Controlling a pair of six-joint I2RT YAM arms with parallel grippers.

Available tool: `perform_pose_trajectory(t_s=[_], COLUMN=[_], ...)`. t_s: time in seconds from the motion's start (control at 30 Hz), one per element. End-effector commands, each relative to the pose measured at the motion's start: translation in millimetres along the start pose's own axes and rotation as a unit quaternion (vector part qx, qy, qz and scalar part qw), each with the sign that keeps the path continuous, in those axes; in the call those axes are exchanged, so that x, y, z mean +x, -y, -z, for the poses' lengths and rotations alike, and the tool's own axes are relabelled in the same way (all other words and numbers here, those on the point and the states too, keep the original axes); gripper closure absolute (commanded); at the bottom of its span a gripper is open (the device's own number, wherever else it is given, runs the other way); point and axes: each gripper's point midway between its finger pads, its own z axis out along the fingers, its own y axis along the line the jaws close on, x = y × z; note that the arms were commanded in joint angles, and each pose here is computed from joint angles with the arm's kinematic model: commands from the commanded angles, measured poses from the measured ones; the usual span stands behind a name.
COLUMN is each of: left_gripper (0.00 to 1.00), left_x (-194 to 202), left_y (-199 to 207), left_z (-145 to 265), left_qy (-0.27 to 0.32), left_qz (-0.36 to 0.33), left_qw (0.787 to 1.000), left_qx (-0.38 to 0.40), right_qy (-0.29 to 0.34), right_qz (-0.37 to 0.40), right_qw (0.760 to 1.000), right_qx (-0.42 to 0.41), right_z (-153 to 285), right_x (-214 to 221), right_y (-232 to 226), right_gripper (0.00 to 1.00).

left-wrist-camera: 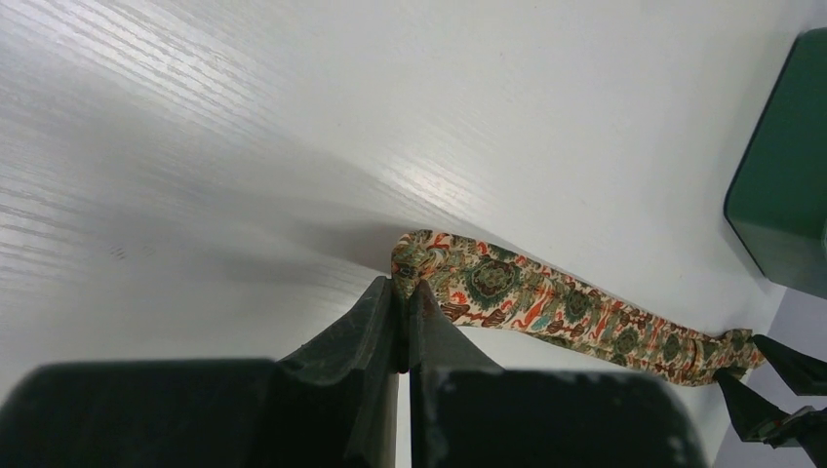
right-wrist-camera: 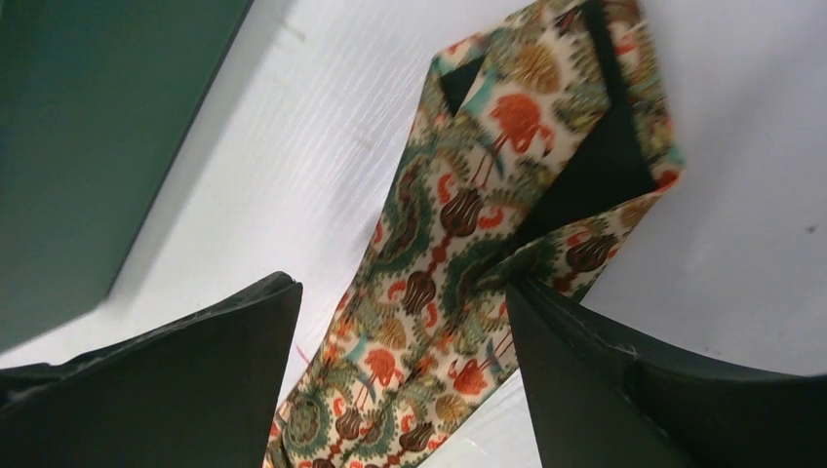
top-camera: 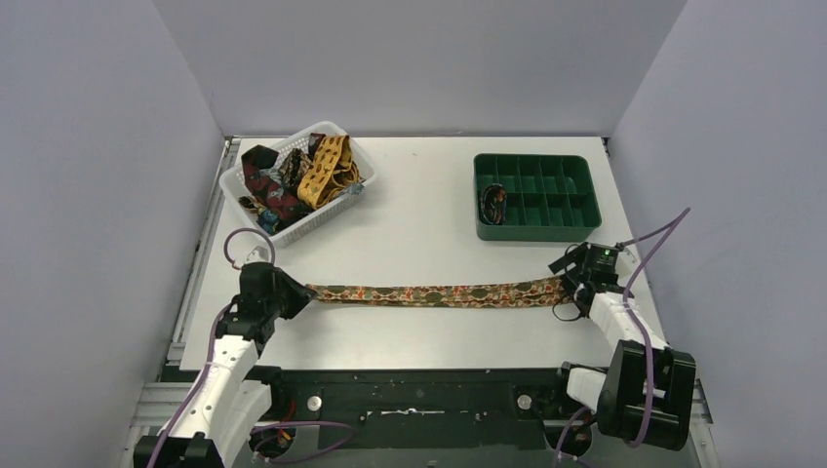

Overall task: Roll the ties
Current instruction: Flatten out the tie at the center of the board.

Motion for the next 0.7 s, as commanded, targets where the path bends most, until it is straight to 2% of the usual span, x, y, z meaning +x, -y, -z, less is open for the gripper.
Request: perform_pose_trajectory(t_s=[0.0, 0.13, 0.37, 0.47, 0.6, 0.67], left_gripper=[1.0, 1.0, 1.0, 1.0, 1.0, 1.0], left_x=[-8, -5, -7, -8, -7, -7], left_y=[12, 12, 9, 10, 10, 11], left_z=[3, 2, -1, -1, -2, -2], left_qy=[0.012, 0.005, 0.017, 0.018, 0.017, 0.017], left_qz=[0.005, 0.006, 0.018, 0.02, 0.023, 0.023], left_qw=[1.0, 1.0, 0.999, 0.999, 0.999, 0.999], left_qx=[0.025, 0.029, 0.024, 0.025, 0.026, 0.028], right_qy=[-0.008, 0.003, 0.034, 0.04, 0.042, 0.016], right_qz=[-0.01, 0.03, 0.046, 0.067, 0.054, 0.025], right_qw=[1.0, 0.998, 0.998, 0.995, 0.993, 0.993], right_qx=[0.0, -0.061, -0.004, -0.059, -0.101, -0.114], right_z=[-4, 14, 30, 24, -2, -14], right_x=[-3, -27, -57, -57, -48, -45], right_y=[10, -25, -19, -36, -42, -38], right_gripper=[0.19, 0.19, 0.19, 0.19, 0.19, 0.21])
